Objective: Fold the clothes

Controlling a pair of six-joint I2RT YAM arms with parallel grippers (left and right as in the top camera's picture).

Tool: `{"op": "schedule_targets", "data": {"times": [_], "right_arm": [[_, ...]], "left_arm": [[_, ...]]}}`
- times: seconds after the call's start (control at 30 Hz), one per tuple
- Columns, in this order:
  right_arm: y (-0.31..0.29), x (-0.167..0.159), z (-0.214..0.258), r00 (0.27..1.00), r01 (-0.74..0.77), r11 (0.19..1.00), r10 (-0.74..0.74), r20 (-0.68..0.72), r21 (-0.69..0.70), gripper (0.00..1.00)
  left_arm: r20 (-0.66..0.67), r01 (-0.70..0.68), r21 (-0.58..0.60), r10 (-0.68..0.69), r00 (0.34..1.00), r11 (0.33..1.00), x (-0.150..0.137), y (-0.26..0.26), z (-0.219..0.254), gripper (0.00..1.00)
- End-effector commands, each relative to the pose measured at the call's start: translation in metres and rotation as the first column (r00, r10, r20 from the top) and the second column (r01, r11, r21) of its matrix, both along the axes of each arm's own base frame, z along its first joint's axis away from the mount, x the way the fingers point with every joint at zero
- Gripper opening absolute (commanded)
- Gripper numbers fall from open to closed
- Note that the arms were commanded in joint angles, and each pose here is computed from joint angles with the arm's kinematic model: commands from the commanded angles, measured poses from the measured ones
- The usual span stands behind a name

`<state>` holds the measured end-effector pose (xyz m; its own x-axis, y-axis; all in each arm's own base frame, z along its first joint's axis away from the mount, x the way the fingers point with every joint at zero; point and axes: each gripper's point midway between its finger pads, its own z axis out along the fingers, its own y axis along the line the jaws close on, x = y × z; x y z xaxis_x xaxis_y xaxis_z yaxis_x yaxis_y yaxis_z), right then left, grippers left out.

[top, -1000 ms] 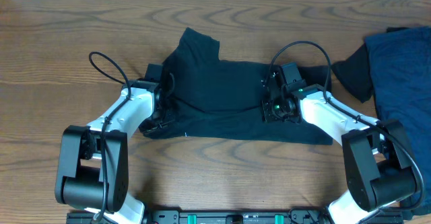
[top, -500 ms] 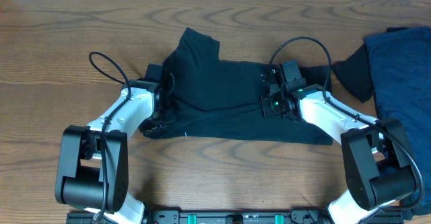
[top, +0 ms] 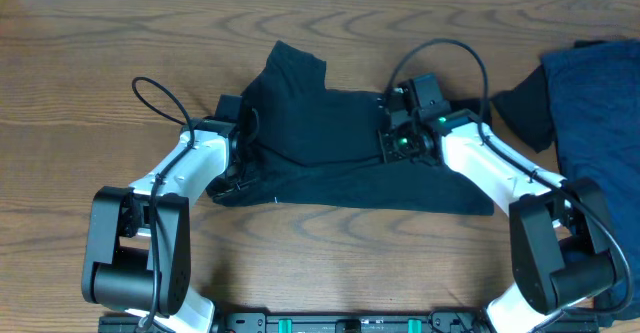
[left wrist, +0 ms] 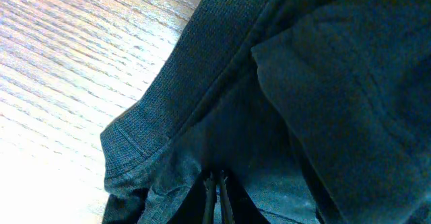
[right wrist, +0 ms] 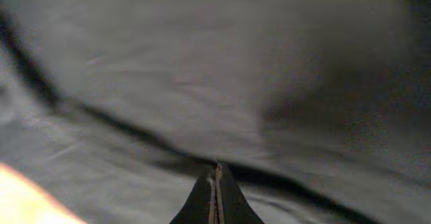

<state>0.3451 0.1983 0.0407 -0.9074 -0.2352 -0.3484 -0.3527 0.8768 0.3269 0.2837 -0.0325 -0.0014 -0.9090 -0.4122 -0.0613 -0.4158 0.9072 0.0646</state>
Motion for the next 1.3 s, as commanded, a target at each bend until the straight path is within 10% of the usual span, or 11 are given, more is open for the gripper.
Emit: {"op": "schedule_targets", "data": {"times": [0.0, 0.73, 1.27], "right_arm": [[0.035, -0.025, 0.013, 0.975, -0.218, 0.976, 0.217, 0.038, 0.021, 0.01], [0.104, -0.067, 0.011, 0.845, -0.474, 0.862, 0.502, 0.184, -0.178, 0.11], [0.160, -0.065, 0.032, 0.812, -0.462, 0.881, 0.466, 0.352, -0.100, 0.30]], "left_arm": [[-0.021, -0.014, 0.012, 0.015, 1.000, 1.000, -0.006, 0.004, -0.005, 0.07], [-0.009, -0.014, 0.003, 0.014, 1.000, 1.000, -0.004, 0.003, 0.000, 0.06], [0.334, -0.103, -0.059, 0.117, 0.935, 0.993, -0.011, 0.031, 0.140, 0.07]]}}
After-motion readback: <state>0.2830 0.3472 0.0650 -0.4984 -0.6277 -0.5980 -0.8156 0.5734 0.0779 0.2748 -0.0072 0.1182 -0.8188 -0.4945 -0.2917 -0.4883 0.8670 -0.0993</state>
